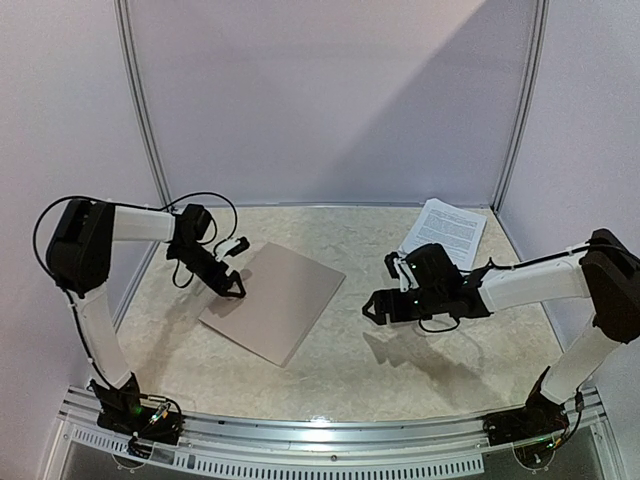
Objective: Put the files into the folder
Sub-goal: Move the folder to the corner of the board, then pick up the folder from the center of the board.
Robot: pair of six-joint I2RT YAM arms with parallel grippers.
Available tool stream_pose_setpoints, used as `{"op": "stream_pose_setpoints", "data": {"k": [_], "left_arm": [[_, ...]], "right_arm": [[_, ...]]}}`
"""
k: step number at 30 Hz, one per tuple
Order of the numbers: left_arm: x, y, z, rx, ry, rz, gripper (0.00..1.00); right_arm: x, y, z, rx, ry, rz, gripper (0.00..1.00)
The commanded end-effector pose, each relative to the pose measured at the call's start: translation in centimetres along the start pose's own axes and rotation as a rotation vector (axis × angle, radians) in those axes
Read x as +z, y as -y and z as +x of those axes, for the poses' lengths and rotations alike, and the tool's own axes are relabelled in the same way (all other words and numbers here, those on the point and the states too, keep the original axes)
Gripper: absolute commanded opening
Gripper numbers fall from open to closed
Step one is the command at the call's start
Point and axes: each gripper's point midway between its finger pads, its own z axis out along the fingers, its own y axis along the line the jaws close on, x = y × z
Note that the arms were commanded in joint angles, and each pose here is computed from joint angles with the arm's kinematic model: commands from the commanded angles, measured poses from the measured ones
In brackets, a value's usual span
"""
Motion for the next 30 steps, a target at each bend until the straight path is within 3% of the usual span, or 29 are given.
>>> {"op": "stream_pose_setpoints", "data": {"k": [1, 6, 8, 13, 17, 23, 28, 30], "left_arm": [[-5.0, 1.5, 0.8, 0.196, 0.01, -0.132, 0.97], [-7.1, 3.9, 3.2, 0.551, -0.008, -0.408, 0.94], [-8.0, 5.6, 3.1, 0.707, 0.05, -0.514, 0.94], [-7.7, 6.9, 4.2, 0.872, 0.087, -0.609, 0.82], [-5.2, 8.3, 7.0, 1.056, 0.053, -0.631, 0.77], [-3.2, 9.4, 10.4, 1.189, 0.045, -0.601, 0.78], [-3.7, 9.0, 9.4, 1.192, 0.129, -0.705, 0.76], [-4.2, 8.7, 8.8, 1.18, 0.168, -0.765, 0.71]], "right_arm": [[0.3, 1.0, 2.5, 0.062, -0.059, 0.027, 0.89], [0.1, 0.4, 2.9, 0.065, -0.057, 0.017, 0.88], [0.1, -0.2, 2.8, 0.057, -0.05, 0.012, 0.88], [0.3, -2.5, 2.3, 0.013, -0.04, 0.002, 0.88], [0.8, -4.0, 2.9, -0.033, -0.074, 0.017, 0.88], [1.5, -4.7, 4.1, -0.057, -0.096, 0.051, 0.88], [1.6, -5.3, 4.8, -0.053, -0.103, 0.046, 0.87], [1.7, -5.5, 4.9, -0.051, -0.109, 0.038, 0.86]]}}
